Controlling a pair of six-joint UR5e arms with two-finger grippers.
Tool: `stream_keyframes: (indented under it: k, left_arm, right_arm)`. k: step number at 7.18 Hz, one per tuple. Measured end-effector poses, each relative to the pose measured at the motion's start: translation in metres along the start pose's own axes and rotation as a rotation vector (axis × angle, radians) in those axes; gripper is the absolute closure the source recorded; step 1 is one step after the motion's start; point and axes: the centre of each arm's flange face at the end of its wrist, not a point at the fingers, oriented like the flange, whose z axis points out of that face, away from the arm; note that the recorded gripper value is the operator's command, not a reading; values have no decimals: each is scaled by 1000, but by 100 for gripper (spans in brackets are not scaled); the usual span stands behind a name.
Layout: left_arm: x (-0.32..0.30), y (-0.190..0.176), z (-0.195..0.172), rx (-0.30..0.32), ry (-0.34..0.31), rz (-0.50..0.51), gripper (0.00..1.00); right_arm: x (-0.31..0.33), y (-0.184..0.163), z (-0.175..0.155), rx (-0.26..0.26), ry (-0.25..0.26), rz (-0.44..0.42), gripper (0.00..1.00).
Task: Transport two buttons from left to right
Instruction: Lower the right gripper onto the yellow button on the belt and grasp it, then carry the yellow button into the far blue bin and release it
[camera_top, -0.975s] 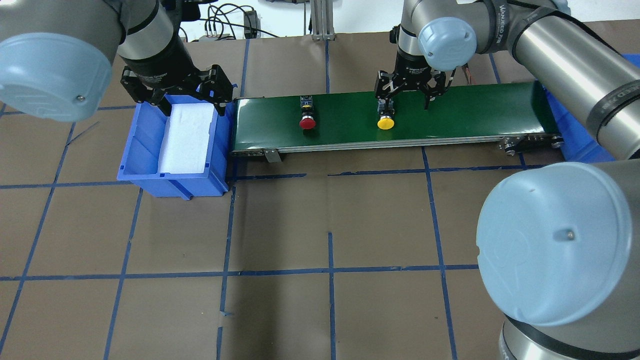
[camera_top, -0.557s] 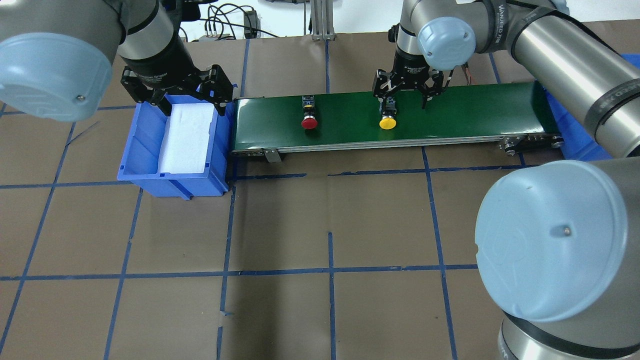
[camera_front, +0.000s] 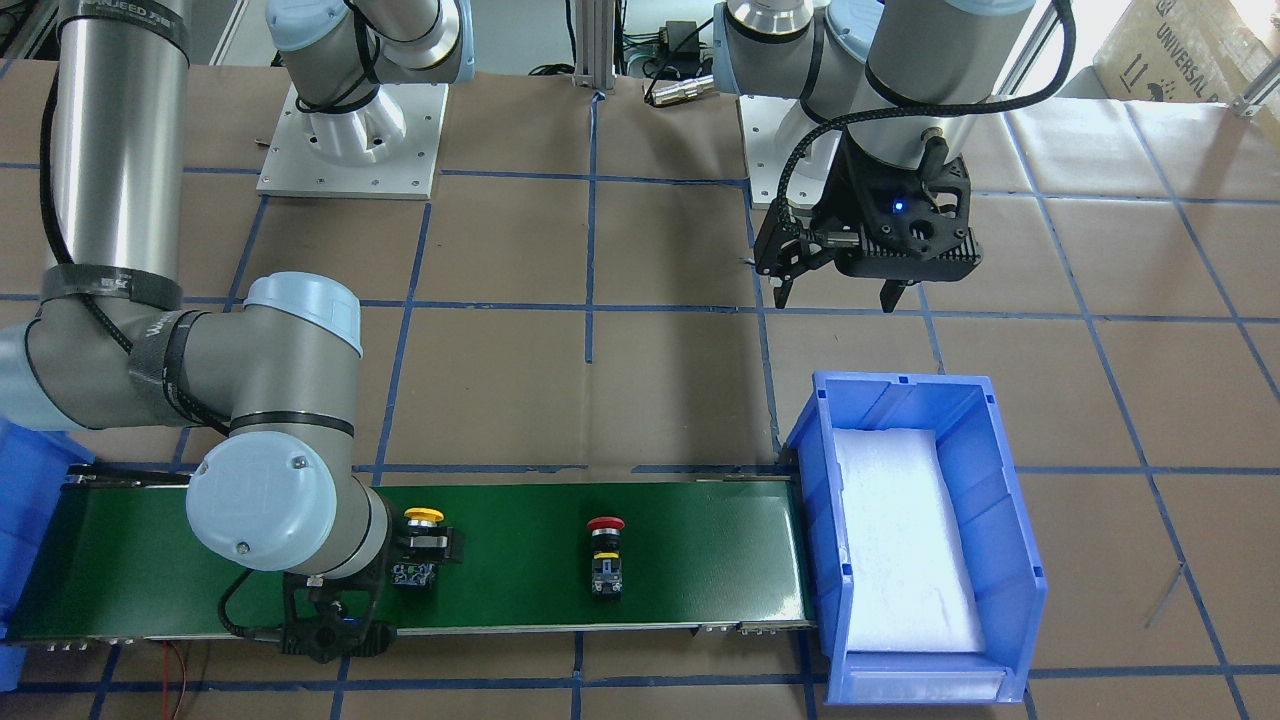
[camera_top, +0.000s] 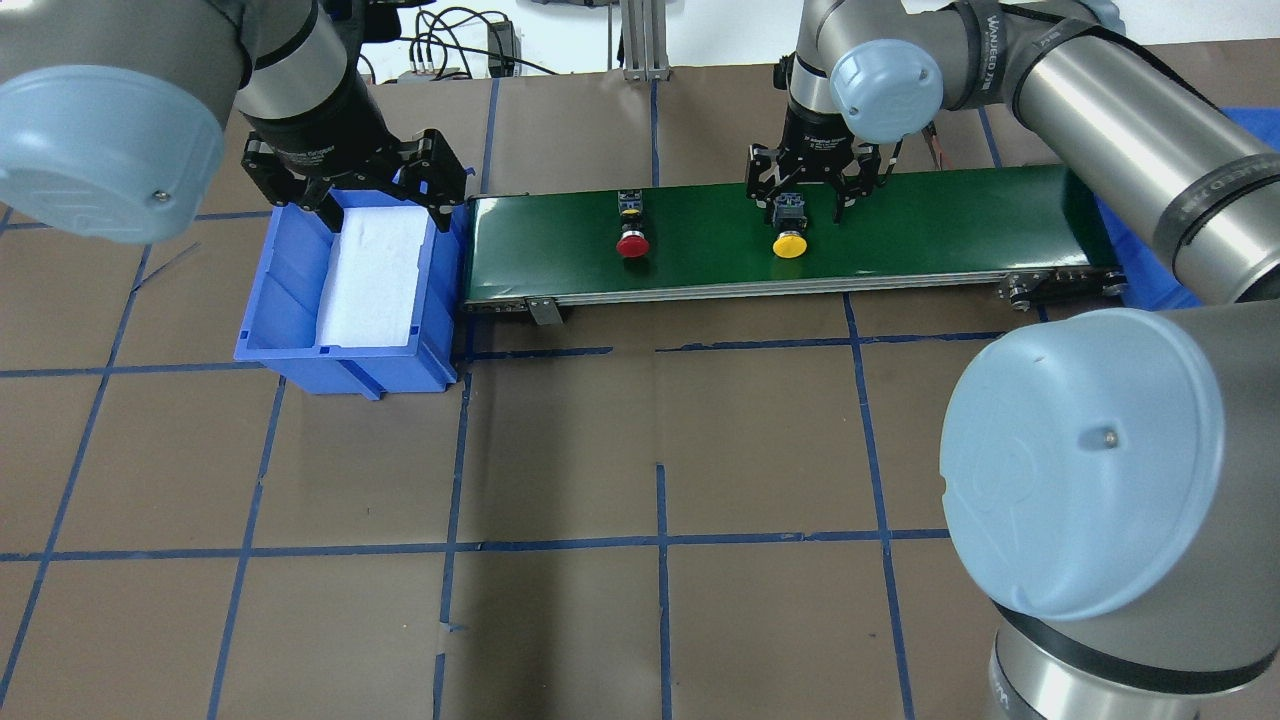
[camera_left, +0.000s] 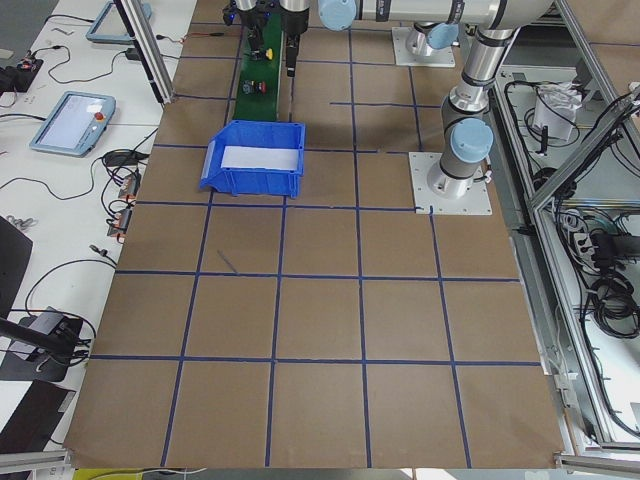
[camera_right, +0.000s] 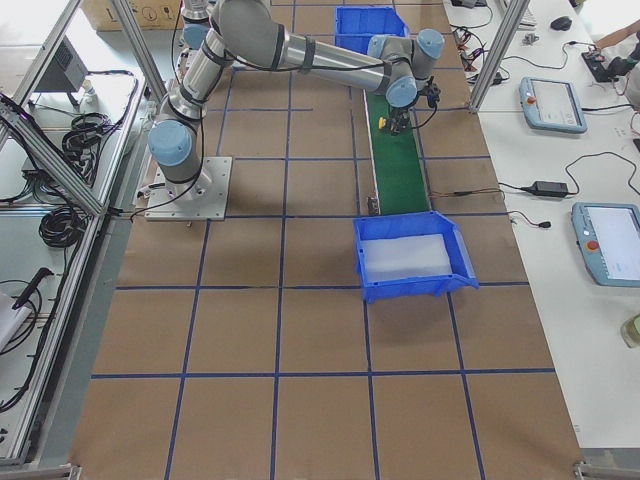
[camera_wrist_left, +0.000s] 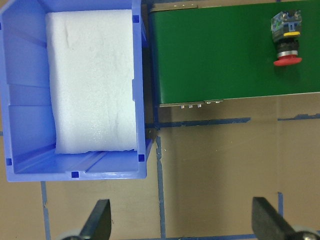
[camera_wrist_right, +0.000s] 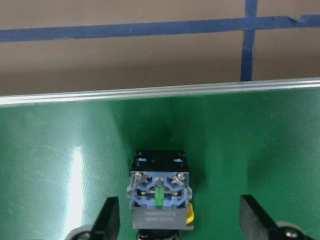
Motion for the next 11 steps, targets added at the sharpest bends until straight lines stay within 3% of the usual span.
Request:
stream_keyframes:
  k: [2, 6, 8, 11]
  left_arm:
    - [0, 0, 0, 0, 0, 0, 0]
    - [-1, 0, 0, 0, 0, -3, 0]
    - [-2, 0, 0, 0, 0, -3, 0]
    - [-1, 0, 0, 0, 1, -3, 0]
  right_arm:
    - [0, -8, -6, 17, 5, -1, 82]
    - [1, -12, -19, 25, 9, -2, 89]
    - [13, -13, -56, 18, 22, -11, 90]
    - [132, -29, -108, 32, 78, -35, 90]
